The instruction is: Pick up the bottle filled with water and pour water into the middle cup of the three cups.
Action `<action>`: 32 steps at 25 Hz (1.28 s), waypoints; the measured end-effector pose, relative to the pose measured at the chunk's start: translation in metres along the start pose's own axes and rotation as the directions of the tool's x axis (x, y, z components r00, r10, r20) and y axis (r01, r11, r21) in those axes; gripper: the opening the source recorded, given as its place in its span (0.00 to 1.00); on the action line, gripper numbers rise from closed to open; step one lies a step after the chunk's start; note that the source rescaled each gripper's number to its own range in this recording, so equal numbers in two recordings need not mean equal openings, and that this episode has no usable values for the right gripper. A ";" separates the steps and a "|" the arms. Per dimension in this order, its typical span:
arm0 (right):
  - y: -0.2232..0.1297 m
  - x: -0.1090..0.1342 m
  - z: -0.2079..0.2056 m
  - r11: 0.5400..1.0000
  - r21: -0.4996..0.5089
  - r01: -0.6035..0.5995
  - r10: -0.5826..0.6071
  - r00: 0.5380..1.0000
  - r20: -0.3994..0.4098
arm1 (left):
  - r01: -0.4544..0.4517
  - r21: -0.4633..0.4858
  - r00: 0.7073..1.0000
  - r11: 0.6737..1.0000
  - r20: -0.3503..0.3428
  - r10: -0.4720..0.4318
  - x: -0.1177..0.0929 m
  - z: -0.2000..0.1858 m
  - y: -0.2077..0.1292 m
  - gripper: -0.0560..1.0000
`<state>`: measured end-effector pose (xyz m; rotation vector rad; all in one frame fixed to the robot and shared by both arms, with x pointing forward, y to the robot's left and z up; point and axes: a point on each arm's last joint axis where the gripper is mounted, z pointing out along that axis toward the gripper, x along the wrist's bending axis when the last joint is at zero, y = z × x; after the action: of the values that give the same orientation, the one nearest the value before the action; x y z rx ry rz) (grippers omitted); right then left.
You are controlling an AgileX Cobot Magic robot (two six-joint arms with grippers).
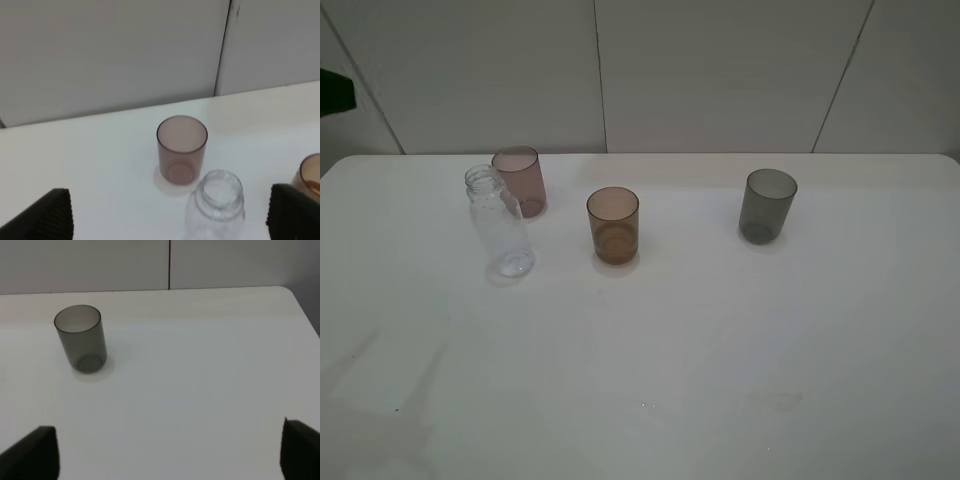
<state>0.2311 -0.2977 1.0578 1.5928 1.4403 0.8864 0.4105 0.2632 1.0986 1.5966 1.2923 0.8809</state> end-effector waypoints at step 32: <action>0.000 0.000 0.000 1.000 0.000 0.000 0.000 1.000 0.000 | 0.104 0.033 0.995 0.994 0.004 -0.105 0.003 -0.190 -0.086 1.00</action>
<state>0.2311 -0.2977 1.0578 1.5928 1.4403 0.8864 0.2072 0.3096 1.0878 1.5409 1.3799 0.7935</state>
